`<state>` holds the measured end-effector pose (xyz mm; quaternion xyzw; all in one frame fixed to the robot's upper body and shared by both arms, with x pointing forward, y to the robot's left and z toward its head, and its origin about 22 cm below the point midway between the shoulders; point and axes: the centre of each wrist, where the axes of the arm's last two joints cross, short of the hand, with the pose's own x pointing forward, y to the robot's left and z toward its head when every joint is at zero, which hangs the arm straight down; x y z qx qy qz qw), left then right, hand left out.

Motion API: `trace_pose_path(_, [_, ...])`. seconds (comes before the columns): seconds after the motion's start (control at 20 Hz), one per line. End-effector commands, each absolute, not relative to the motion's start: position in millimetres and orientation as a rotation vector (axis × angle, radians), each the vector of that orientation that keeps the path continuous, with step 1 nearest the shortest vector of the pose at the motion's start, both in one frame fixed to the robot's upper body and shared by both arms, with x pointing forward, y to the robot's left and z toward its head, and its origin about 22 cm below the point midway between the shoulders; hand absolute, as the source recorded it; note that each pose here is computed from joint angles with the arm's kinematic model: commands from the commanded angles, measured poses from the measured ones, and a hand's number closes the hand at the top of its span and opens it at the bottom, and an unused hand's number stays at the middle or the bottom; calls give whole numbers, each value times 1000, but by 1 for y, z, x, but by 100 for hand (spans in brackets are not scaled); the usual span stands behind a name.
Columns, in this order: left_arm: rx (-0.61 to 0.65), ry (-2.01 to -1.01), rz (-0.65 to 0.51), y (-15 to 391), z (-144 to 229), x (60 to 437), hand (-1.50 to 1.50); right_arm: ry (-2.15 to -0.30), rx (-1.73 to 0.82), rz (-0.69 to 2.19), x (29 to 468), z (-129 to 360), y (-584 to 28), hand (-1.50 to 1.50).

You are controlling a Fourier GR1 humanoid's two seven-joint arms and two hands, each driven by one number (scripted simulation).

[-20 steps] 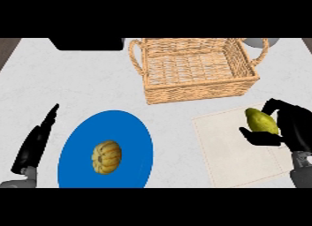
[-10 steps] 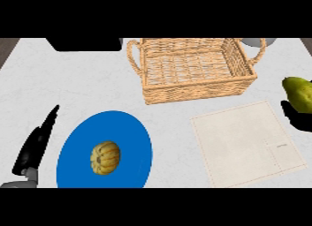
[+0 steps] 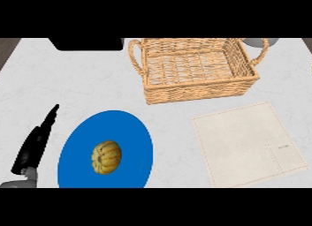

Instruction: Pick the pear from the placemat and place it in the basket

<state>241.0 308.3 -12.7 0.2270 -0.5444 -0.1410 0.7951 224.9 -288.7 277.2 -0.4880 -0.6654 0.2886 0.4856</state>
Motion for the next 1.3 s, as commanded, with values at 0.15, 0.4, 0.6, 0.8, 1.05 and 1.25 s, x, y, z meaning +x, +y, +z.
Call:
trace_pose_path(0.15, [496, -1157, -319, 309, 16, 248, 0, -1632, -1061, 692, 234, 320, -267, 150])
trace_pose_path(0.4, [475, -1151, -317, 295, -30, 239, 0, -1630, -1007, 699, 249, 339, -244, 150])
trace_pose_path(0.6, [493, -1156, -299, 309, -9, 246, 0, -1628, -927, 726, 284, 335, -225, 150])
trace_pose_path(0.8, [475, -1165, -325, 293, -27, 243, 0, -1610, -916, 776, 299, 324, -187, 150])
trace_pose_path(1.05, [485, -1163, -306, 307, -4, 248, 0, -1533, -907, 798, 327, 308, -176, 150])
trace_pose_path(1.25, [471, -1144, -321, 318, -17, 245, 0, -1494, -967, 803, 354, 293, -156, 150])
